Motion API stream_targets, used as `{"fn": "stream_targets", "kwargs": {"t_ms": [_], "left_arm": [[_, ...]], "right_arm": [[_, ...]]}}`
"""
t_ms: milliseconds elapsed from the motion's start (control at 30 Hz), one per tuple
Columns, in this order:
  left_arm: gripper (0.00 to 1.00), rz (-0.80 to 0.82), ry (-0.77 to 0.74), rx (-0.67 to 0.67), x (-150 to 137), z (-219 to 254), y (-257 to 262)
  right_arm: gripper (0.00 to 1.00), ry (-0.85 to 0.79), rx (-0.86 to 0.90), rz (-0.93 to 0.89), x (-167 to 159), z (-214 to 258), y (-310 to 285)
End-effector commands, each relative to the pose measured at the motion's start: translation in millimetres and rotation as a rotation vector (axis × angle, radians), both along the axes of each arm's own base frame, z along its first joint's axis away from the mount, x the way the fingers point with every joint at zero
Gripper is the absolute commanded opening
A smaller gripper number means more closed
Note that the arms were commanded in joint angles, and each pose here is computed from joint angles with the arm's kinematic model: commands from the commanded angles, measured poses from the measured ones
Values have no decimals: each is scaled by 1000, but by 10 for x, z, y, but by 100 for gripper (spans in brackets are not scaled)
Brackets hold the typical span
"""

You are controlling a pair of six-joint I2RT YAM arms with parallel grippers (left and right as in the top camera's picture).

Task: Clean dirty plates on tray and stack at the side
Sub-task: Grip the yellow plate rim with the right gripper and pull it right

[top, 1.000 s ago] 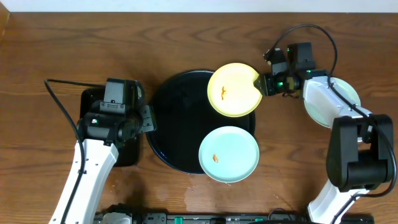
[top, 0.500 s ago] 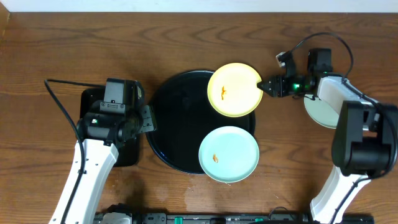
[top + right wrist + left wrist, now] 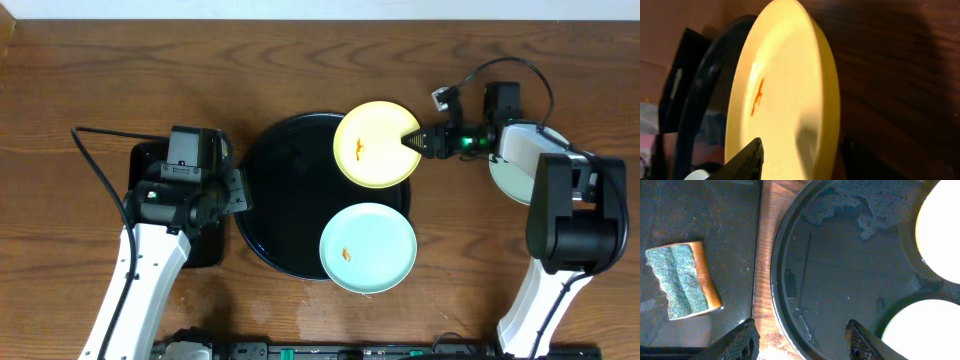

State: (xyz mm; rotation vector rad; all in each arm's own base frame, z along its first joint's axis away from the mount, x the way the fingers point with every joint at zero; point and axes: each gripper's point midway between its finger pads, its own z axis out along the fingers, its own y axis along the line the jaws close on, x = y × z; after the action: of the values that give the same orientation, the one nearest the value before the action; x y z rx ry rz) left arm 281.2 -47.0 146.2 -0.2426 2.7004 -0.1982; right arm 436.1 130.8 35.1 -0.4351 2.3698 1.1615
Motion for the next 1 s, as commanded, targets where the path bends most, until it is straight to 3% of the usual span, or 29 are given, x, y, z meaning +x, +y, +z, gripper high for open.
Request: {"fn": "stream_targets", "kwargs": {"t_ms": [0, 100, 300, 633, 833, 967], "left_arm": [[58, 9, 0, 17, 7, -6, 31], [58, 9, 0, 17, 7, -6, 31], [58, 9, 0, 17, 7, -7, 31], [59, 8, 1, 18, 6, -7, 31], [59, 8, 0, 17, 7, -6, 29], [59, -43, 3, -88, 1, 19, -170]], "right_arm": [[45, 2, -15, 14, 4, -53, 119], [37, 4, -10, 2, 35, -38, 168], [1, 41, -23, -41, 61, -71, 127], [1, 57, -20, -67, 76, -31, 97], [1, 95, -119, -164, 118, -49, -41], [1, 138, -234, -283, 159, -103, -158]]}}
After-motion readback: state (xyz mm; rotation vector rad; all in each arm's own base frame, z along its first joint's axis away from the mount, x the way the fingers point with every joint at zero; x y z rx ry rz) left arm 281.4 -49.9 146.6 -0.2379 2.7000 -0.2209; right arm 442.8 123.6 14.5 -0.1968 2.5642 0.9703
